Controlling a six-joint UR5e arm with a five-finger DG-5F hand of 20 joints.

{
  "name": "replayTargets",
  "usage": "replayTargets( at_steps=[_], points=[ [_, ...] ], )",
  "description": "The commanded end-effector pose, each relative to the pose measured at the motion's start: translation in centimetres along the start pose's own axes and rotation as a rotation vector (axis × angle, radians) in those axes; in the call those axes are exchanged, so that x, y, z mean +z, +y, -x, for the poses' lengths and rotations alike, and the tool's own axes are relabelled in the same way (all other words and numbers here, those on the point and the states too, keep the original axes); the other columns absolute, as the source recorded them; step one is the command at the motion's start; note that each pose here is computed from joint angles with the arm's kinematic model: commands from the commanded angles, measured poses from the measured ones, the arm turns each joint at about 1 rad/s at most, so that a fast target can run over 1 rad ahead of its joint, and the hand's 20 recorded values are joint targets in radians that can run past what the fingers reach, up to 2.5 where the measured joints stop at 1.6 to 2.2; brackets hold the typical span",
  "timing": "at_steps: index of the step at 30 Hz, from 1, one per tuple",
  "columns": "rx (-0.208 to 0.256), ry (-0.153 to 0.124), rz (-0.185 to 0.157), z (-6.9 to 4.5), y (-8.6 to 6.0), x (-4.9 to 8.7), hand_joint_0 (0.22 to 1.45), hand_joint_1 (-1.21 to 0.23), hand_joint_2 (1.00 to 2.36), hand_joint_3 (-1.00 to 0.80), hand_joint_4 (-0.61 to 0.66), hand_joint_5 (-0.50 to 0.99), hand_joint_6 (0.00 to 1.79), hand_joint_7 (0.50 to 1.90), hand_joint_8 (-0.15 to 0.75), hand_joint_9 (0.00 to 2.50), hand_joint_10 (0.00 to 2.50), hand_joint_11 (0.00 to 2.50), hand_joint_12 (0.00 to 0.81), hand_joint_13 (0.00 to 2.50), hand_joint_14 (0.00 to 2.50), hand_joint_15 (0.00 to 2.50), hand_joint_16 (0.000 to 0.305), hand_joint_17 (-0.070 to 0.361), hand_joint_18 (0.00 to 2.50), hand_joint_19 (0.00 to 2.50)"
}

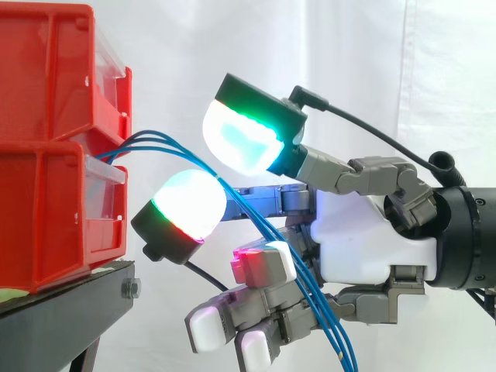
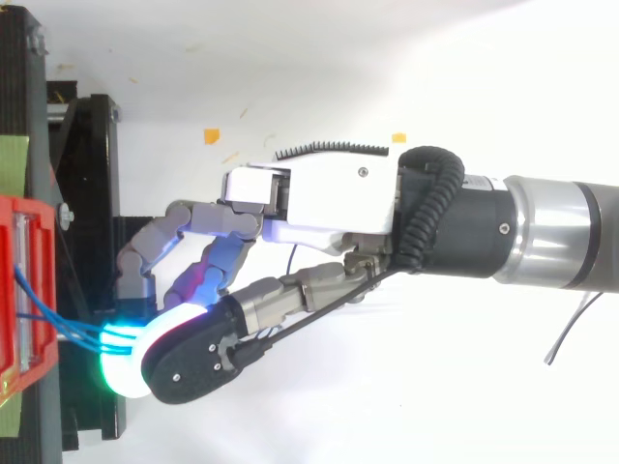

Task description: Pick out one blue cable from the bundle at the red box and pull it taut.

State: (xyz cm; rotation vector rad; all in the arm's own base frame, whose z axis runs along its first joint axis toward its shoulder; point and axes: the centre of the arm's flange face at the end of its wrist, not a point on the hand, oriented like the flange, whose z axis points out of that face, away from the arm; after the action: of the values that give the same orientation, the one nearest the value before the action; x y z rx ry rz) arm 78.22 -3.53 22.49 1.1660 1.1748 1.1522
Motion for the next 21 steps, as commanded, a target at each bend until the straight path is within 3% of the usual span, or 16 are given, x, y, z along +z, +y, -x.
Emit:
replayTargets(
  at_steps=[1,9,11,15,21],
  points=[
    [-0.002,-0.001,-0.003,0.1,0.0,0.0,0.6,-0.54,1.01,-0.36,0.0,-0.1,0.9,0.86,0.288,1.22,0.03,0.94,0.315,0.86,0.02,0.48,0.045,0.102,0.78,0.69],
    [-0.022,-0.011,-0.064,1.2,-0.7,-0.7,0.6,-0.7,1.02,-0.21,0.01,-0.11,0.91,0.9,0.292,1.22,0.03,0.94,0.319,0.86,0.02,0.49,0.046,0.103,0.79,0.68],
    [-0.022,-0.017,-0.064,1.8,-0.7,-0.7,0.61,-0.71,1.02,-0.21,0.01,-0.11,0.92,0.9,0.293,1.22,0.04,0.95,0.319,0.86,0.02,0.48,0.046,0.103,0.79,0.67],
    [-0.021,-0.018,-0.061,1.9,-0.7,-0.6,0.65,-0.79,1.02,-0.2,-0.03,-0.11,0.93,0.93,0.29,1.2,0.03,0.95,0.316,0.85,0.02,0.48,0.045,0.102,0.79,0.67],
    [-0.036,-0.021,-0.06,2.2,-0.6,-0.6,0.71,-0.83,1.01,-0.31,-0.12,-0.12,0.94,0.99,0.279,1.17,0.03,0.95,0.307,0.84,0.02,0.48,0.045,0.101,0.78,0.64]
  ],
)
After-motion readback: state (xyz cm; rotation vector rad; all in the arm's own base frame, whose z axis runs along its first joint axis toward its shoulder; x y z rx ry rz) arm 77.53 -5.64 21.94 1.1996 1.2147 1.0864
